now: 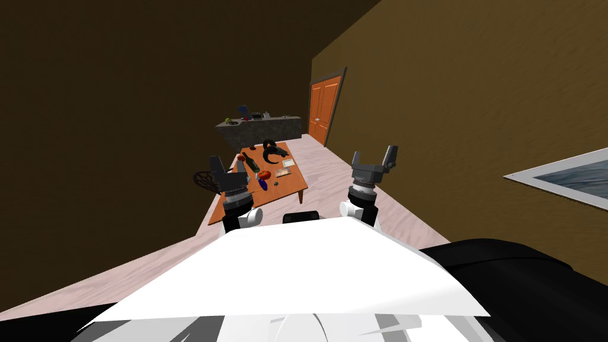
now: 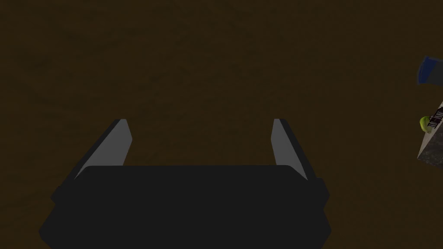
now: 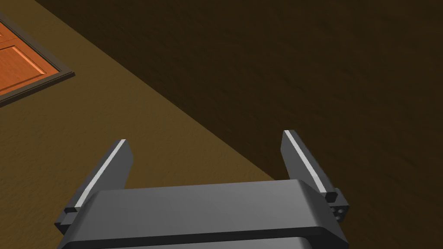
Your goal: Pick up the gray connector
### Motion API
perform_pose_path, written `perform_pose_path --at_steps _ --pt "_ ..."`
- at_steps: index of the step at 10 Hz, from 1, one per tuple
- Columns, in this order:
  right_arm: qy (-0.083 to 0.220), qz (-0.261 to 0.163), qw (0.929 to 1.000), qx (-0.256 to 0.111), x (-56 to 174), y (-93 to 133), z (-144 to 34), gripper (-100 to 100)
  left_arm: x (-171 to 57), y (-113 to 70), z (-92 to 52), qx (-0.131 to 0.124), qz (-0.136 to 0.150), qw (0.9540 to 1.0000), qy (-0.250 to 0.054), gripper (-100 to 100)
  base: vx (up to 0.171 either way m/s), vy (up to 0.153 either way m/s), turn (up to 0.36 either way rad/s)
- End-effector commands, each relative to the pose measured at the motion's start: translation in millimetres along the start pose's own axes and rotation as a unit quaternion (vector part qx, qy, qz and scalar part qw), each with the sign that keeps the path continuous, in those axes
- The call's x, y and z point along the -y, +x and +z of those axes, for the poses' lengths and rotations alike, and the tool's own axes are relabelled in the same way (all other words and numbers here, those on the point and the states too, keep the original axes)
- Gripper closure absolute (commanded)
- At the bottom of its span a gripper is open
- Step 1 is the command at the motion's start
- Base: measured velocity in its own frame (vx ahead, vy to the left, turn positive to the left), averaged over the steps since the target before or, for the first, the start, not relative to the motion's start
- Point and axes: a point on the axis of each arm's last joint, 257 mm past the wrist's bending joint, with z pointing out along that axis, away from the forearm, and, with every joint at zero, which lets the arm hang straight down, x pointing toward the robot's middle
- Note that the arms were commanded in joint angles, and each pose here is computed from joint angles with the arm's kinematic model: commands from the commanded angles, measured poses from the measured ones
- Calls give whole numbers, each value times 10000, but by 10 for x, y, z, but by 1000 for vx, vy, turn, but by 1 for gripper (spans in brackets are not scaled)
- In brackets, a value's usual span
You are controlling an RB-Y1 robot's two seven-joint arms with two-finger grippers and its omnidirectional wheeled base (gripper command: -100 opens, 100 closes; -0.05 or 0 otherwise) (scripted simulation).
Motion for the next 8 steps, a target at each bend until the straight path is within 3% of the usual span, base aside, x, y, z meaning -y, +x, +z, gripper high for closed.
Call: perform_pose_path --at_steps 1,4,8 --pt "0 0 10000 0 0 0 0 0 -54 43 -7 -203 102 9997 -41 -100 0 0 0" --pt "0 0 10000 0 0 0 0 0 -269 118 -34 -622 398 9971 -206 -100 1 -5 0" --pt "0 0 10000 0 0 0 0 0 -674 146 -58 -999 895 9897 -492 -100 3 -12 6"
